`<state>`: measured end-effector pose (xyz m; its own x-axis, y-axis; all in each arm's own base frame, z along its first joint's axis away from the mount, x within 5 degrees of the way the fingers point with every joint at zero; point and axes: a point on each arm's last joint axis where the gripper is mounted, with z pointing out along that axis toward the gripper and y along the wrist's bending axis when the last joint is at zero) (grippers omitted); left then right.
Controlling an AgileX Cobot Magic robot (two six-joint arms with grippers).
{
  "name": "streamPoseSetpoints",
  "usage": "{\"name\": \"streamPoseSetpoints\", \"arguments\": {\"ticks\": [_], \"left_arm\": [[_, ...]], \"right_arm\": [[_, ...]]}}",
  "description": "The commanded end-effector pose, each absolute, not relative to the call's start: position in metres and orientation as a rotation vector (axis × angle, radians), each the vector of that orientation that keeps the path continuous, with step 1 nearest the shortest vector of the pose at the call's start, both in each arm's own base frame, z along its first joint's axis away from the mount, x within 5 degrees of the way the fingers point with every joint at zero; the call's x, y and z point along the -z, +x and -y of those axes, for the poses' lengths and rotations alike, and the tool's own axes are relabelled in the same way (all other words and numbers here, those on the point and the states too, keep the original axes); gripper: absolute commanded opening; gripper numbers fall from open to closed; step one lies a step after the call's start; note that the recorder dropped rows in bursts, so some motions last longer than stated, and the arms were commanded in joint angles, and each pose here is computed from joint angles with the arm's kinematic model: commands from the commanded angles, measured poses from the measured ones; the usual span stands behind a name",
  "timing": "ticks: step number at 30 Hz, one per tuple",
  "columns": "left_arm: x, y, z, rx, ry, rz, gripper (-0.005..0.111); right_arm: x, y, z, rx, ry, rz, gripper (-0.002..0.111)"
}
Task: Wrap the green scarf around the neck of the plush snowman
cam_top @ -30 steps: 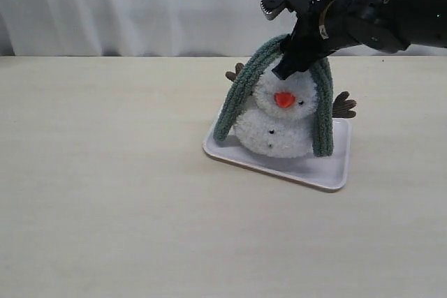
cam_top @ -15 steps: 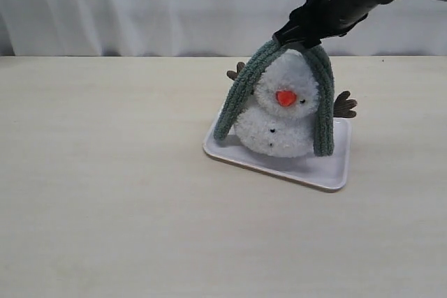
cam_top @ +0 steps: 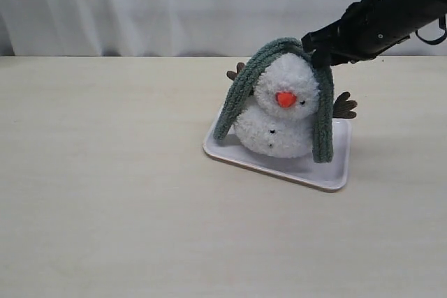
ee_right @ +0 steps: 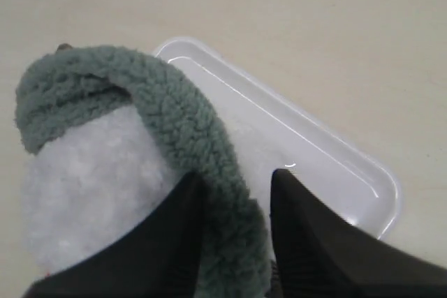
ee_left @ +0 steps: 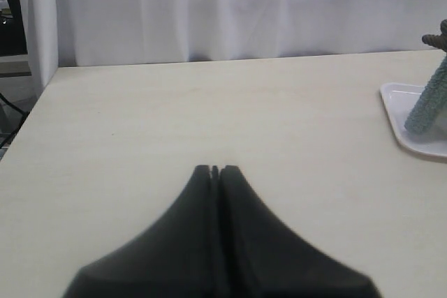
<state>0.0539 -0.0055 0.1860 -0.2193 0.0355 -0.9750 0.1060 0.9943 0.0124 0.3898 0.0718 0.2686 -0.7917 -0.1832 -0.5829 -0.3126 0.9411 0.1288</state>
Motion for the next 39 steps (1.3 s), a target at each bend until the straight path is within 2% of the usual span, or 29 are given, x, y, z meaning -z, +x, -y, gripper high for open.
{"name": "streamPoseSetpoints", "arguments": {"ticks": [1,10,25,32,39], "left_arm": [[-0.186,0.054,0.005,0.063,0.103,-1.785,0.000],[-0.186,0.054,0.005,0.063,0.103,-1.785,0.000],[-0.186,0.054,0.005,0.063,0.103,-1.785,0.000],[-0.186,0.054,0.005,0.063,0.103,-1.785,0.000],[-0.186,0.054,0.005,0.063,0.103,-1.785,0.000]], "right_arm": [[-0.258,0.387,-0.070,-0.286,-0.413,-2.469,0.031],[-0.248,0.396,-0.063,-0.232,-0.197,-2.326,0.029],[-0.202,0.404,-0.064,-0.222,-0.203,-2.442,0.028],[-0.217,0.402,-0.065,-0.232,-0.217,-2.423,0.028],[-0.257,0.391,-0.066,-0.252,-0.286,-2.386,0.029]]}}
